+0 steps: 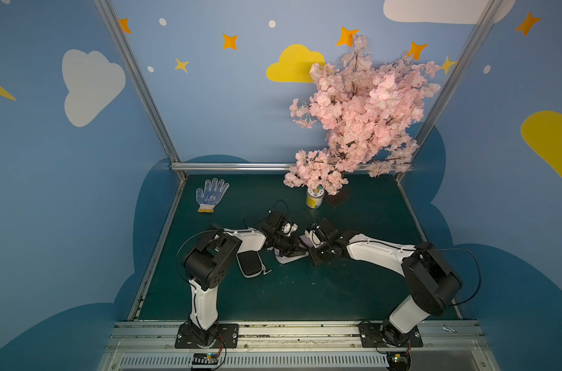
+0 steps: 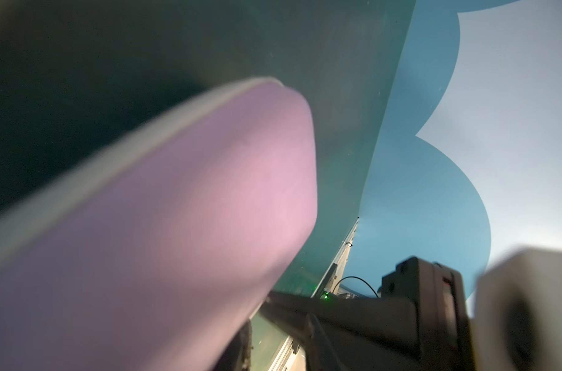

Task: Put umbrellas into zippered umbrella sleeves
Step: Adjust the umbrella sleeve at the center of the board.

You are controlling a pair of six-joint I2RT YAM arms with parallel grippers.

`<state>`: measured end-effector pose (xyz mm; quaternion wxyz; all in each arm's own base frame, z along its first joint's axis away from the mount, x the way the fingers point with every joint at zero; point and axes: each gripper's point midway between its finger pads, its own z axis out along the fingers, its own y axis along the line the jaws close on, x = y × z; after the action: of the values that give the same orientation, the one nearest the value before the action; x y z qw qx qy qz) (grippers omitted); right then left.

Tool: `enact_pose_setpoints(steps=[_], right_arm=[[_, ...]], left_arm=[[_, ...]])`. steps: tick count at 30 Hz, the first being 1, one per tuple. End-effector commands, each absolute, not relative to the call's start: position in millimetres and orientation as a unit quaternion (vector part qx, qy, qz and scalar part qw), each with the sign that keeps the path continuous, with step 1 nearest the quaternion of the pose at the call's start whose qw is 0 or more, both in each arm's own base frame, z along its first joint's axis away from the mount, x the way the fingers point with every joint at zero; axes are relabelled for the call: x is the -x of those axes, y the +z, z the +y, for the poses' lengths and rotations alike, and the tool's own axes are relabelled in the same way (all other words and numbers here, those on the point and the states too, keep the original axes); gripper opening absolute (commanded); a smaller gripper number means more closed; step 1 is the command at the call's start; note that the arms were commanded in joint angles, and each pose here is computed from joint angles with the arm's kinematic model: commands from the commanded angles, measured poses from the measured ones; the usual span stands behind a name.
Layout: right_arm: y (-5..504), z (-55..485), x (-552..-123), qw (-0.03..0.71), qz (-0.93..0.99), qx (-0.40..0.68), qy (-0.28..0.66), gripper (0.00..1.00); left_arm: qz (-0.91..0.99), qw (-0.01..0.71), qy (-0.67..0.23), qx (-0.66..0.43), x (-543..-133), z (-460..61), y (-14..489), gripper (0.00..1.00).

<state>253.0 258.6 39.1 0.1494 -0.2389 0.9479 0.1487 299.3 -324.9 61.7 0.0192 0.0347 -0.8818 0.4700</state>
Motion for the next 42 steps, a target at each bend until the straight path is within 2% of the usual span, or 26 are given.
enact_pose_setpoints(steps=[1, 5, 10, 14, 19, 24, 27, 31, 37, 42], right_arm=[[36, 240, -249, 0.122, 0.954, 0.243, 0.123, 0.0], [33, 235, -260, 0.125, 0.954, 0.25, 0.103, 0.0], [33, 236, -282, 0.142, 0.953, 0.253, 0.084, 0.0], [39, 245, -302, 0.16, 0.95, 0.258, 0.077, 0.0], [44, 265, -324, 0.178, 0.943, 0.268, 0.085, 0.0], [43, 267, -332, 0.179, 0.941, 0.278, 0.076, 0.0], [40, 263, -328, 0.178, 0.939, 0.283, 0.079, 0.0], [38, 263, -325, 0.175, 0.938, 0.289, 0.084, 0.0], [36, 266, -324, 0.171, 0.94, 0.281, 0.096, 0.0], [37, 267, -323, 0.17, 0.94, 0.279, 0.102, 0.0]], left_arm=[[-0.912, -0.011, 0.404, -0.071, -311, -279, 57, 0.37], [-0.918, -0.052, 0.39, -0.057, -317, -255, 78, 0.45], [-0.941, -0.078, 0.322, -0.071, -327, -220, 45, 0.56], [-0.935, -0.075, 0.34, -0.071, -324, -231, 36, 0.57], [-0.925, -0.061, 0.37, -0.06, -297, -258, 41, 0.56], [-0.935, -0.069, 0.343, -0.064, -279, -245, 56, 0.52], [-0.932, -0.098, 0.342, -0.069, -294, -234, 79, 0.5], [-0.913, -0.11, 0.39, -0.047, -313, -267, 106, 0.45], [-0.878, -0.089, 0.465, -0.071, -341, -310, 89, 0.24], [-0.872, -0.076, 0.478, -0.074, -354, -330, 80, 0.15]])
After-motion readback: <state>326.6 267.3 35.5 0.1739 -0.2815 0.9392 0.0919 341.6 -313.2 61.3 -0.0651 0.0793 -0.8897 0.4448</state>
